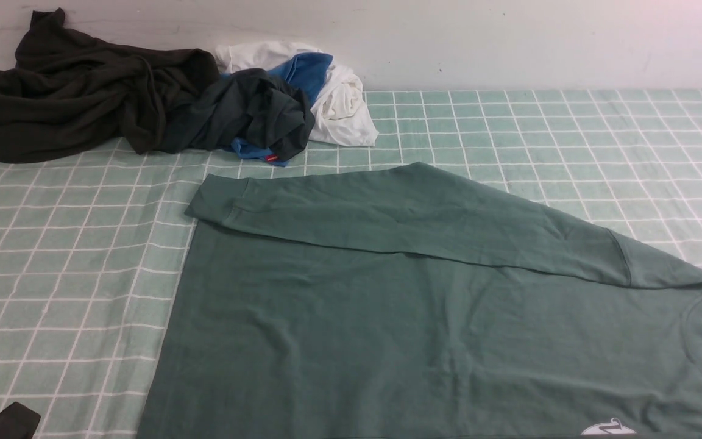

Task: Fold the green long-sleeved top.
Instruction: Use the left arm to clamp the cuff closest to it

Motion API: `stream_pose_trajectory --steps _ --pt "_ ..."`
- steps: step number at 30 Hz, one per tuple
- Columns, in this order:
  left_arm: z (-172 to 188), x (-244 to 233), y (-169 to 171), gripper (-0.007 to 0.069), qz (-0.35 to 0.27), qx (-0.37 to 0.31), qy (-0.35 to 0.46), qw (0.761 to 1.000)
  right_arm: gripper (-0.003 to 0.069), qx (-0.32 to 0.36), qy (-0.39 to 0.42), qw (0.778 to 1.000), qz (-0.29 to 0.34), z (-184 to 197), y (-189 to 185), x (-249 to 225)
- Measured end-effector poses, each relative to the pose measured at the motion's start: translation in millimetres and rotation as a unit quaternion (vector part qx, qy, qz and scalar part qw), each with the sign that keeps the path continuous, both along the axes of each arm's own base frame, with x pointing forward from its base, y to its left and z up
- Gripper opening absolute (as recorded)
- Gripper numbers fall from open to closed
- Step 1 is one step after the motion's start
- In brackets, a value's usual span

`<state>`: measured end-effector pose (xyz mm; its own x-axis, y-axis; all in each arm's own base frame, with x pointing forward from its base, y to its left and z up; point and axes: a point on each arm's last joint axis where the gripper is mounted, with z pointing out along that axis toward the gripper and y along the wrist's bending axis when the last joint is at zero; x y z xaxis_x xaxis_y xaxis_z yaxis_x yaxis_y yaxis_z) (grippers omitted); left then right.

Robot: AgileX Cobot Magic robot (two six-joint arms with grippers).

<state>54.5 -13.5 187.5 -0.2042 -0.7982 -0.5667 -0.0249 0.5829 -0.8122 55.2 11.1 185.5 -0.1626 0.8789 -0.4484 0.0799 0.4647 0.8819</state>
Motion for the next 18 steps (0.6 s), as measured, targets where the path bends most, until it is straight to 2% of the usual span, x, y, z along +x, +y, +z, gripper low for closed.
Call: stream_pose_trajectory --steps 2,5,8,9,10,12,14,15,16,18 --pt "5.9 -0.9 -0.5 -0.0004 -0.007 0.027 -0.008 1.0 -0.0014 -0.018 -0.002 1.0 0.002 -0.1 -0.1 0.0" --pt "49.5 -9.5 -3.1 -0.0004 -0.037 0.165 -0.053 0.984 -0.0014 -0.124 -0.031 0.992 0.021 19.5 1.1 -2.8" --pt "72.5 -5.6 -6.1 -0.0004 -0.082 0.252 -0.002 0.964 -0.0014 -0.212 -0.052 0.976 0.025 49.8 0.1 -0.5" --pt "79.1 2.2 -7.2 -0.0004 -0.117 0.29 0.054 0.948 -0.0014 -0.254 -0.048 0.966 0.031 64.0 -0.3 4.6" --pt "82.6 1.8 -6.8 -0.0004 -0.115 0.298 0.048 0.946 -0.0014 -0.263 -0.043 0.964 0.023 66.2 -0.4 5.5" --pt "100.7 22.7 -5.2 -0.0004 -0.18 0.381 0.143 0.896 -0.0014 -0.349 -0.017 0.935 0.064 94.4 -0.3 23.2" --pt "116.9 36.2 -2.6 -0.0004 -0.222 0.43 0.195 0.853 -0.0014 -0.405 0.009 0.909 0.103 115.0 1.3 37.8" --pt "121.6 41.8 -2.2 -0.0004 -0.237 0.439 0.212 0.84 -0.0014 -0.422 0.023 0.899 0.119 117.4 1.7 44.4" --pt "129.8 59.3 -2.6 -0.0003 -0.279 0.462 0.252 0.803 -0.0014 -0.454 0.061 0.87 0.181 130.7 5.1 62.3" --pt "134.1 76.3 -10.8 0.0004 -0.329 0.477 0.275 0.767 -0.0014 -0.459 0.103 0.844 0.257 137.4 12.0 79.0"
